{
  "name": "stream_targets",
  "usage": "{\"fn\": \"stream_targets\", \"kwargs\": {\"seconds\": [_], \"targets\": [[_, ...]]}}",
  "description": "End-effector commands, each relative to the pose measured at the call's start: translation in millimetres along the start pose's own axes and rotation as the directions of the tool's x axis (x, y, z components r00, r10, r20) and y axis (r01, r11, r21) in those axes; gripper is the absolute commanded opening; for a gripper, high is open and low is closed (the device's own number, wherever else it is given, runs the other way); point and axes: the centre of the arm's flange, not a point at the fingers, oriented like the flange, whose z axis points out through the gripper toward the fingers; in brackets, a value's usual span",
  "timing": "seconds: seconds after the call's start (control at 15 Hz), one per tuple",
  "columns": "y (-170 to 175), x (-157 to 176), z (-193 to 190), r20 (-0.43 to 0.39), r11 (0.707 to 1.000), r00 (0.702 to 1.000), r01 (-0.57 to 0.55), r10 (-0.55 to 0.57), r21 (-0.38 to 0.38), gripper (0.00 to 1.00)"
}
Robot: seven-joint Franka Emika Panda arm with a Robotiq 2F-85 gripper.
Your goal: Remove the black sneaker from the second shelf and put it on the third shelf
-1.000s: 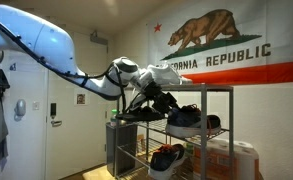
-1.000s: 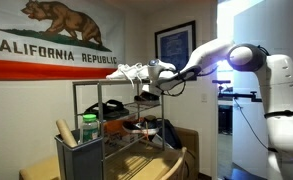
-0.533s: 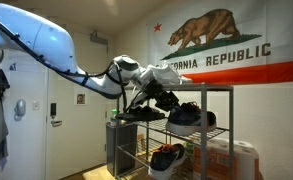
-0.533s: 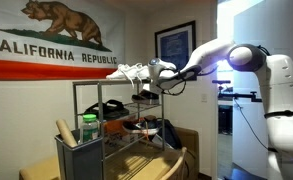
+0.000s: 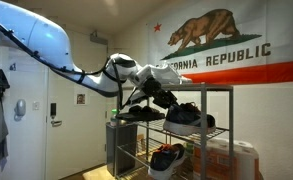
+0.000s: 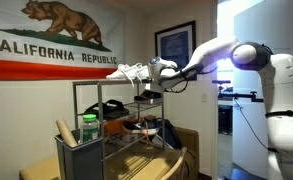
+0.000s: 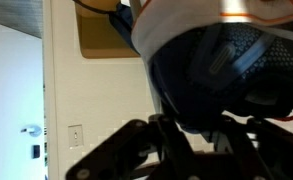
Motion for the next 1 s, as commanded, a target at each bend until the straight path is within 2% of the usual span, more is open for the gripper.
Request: {"fn": "stream_targets", "kwargs": {"seconds": [0.0,0.4,0.67,0.93], "targets": [[35,22,-40,-0.051,0.998,0.997,0.057,-0.058,-0.018,0.11],[86,53,-83,-0.162,0.998,0.985,0.055,-0.061,-0.045,0.11],[119,56,-98,-0.154,0.994,0.984,0.078,-0.089,-0.077,0.11],[153,53,-97,-0.129,0.977,0.979,0.134,-0.156,-0.164,0.11]]}}
